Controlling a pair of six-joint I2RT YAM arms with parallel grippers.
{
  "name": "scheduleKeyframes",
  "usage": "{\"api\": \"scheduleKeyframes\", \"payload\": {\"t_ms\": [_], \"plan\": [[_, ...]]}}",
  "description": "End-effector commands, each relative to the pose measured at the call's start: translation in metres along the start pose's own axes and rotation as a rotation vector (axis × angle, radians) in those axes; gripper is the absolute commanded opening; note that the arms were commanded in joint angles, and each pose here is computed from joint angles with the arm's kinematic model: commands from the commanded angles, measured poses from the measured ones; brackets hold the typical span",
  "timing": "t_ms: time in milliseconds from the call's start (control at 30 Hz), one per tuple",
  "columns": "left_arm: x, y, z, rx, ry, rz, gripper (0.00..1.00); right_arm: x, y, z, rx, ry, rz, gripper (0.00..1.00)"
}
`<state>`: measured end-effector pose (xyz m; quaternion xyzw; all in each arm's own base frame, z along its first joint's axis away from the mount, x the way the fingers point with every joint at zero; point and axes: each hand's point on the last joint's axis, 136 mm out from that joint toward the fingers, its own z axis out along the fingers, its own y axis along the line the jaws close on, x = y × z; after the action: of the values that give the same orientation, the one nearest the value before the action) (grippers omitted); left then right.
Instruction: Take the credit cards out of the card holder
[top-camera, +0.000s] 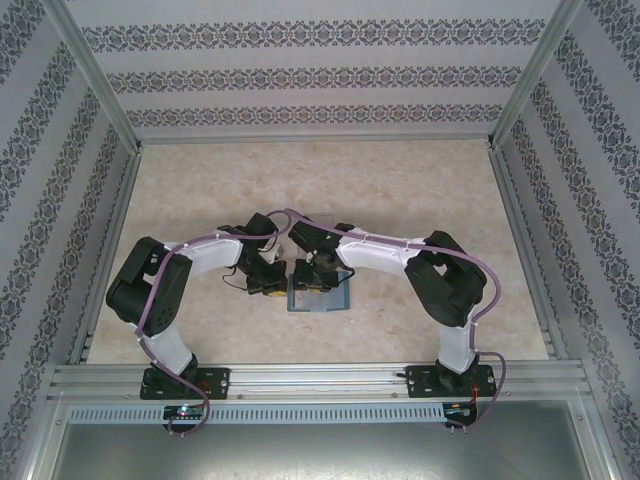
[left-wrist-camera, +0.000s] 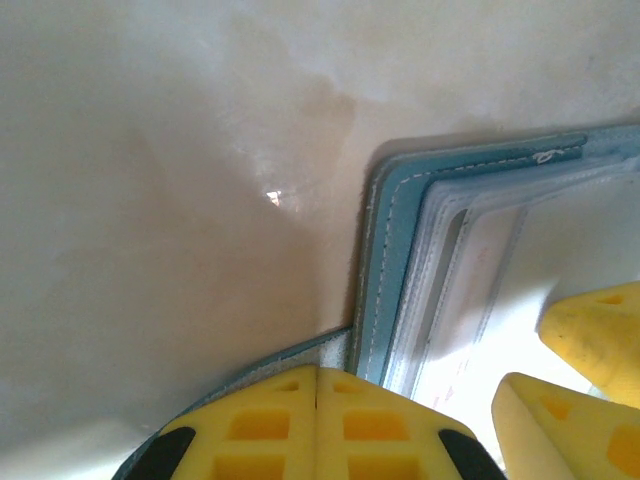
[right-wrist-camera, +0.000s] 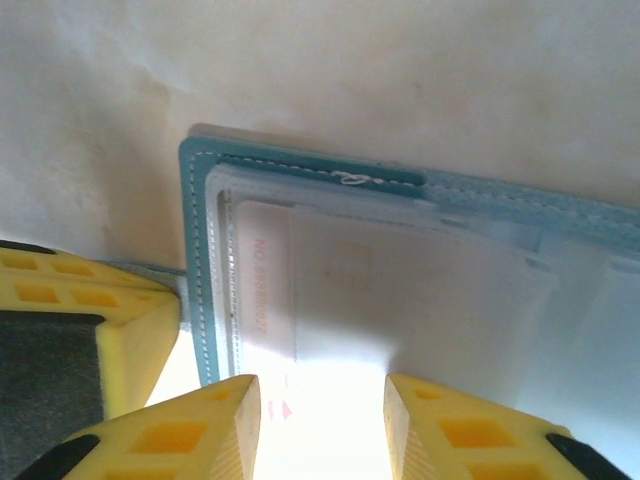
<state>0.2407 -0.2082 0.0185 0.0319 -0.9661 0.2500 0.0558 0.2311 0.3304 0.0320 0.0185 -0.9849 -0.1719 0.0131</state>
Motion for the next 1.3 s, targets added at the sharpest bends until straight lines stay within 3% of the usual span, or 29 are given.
{"api": "scheduleKeyframes", "payload": {"t_ms": [0, 500, 1267], "plan": [[0.008, 0.006, 0.006, -0.030, 0.030, 0.016, 0.00, 0.003, -0.019, 0.000, 0.132, 0.002, -0.024, 0.40], [0.008, 0.008, 0.007, -0.032, 0.032, 0.017, 0.00, 0.005, -0.022, 0.004, 0.226, -0.001, -0.054, 0.55], [0.008, 0.008, 0.007, -0.039, 0.032, 0.016, 0.00, 0.001, -0.022, -0.024, 0.227, -0.061, -0.051, 0.24]]}}
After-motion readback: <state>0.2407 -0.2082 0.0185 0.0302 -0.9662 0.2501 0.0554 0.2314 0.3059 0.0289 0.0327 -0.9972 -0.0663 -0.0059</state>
